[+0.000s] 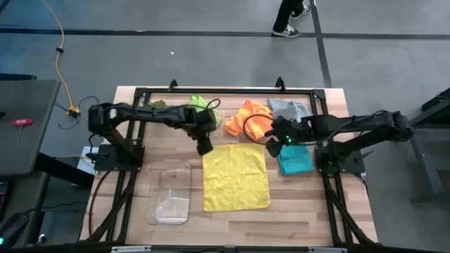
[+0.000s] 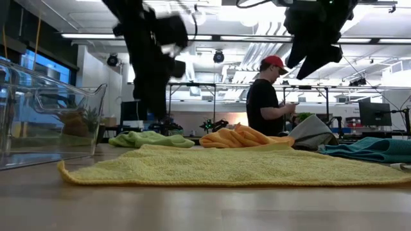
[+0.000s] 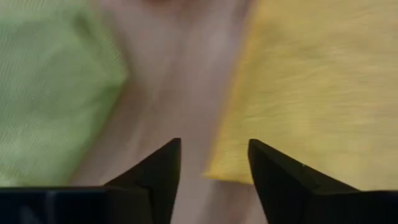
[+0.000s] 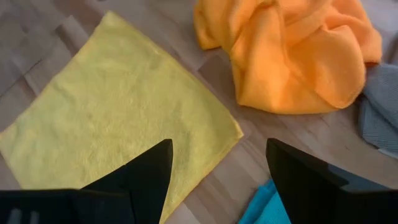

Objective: Fold microfiber towels
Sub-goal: Fold the yellow towel

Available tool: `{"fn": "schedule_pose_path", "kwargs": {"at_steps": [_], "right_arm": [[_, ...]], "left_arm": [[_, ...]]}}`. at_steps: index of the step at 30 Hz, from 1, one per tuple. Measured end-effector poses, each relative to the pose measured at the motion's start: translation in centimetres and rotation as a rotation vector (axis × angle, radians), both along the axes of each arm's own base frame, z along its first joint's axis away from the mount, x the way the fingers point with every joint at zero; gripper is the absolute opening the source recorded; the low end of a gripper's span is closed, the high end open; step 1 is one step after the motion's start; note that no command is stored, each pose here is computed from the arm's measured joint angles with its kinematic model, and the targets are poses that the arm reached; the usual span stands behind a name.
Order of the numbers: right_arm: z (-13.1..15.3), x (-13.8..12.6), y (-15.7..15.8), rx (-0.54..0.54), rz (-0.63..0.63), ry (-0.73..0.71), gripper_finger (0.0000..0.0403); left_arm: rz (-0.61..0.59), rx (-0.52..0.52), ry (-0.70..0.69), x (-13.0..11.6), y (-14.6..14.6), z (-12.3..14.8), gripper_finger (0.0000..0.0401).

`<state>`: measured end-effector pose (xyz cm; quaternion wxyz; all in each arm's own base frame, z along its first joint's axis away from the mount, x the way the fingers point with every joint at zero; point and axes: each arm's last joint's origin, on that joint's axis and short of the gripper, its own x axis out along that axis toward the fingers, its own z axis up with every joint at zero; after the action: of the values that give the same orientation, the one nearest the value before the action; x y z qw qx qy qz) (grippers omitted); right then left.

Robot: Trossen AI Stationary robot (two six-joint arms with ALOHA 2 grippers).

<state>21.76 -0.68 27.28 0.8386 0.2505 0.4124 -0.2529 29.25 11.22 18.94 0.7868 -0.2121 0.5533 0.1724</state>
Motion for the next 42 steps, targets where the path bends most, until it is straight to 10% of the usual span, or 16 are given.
{"fn": "schedule_pose_path", "kwargs": {"at_steps": [9,30,42], "right_arm": [[0.1,0.1,-0.6,-0.017,-0.014,-0.008,0.0252],[0.1,0.1,-0.6,-0.055,-0.008,-0.001,0.0252],[-1.6,0.1,-1.7,0.093,-0.045,0.087,0.0252]], "left_arm": [[0.073,-0.194,0.065,0.6,1.5,-4.6,0.0213],[0.114,-0.275,0.136,1.1,-0.5,-5.5,0.0207],[0.095,-0.204,0.137,0.5,-0.6,-4.1,0.0017]]}}
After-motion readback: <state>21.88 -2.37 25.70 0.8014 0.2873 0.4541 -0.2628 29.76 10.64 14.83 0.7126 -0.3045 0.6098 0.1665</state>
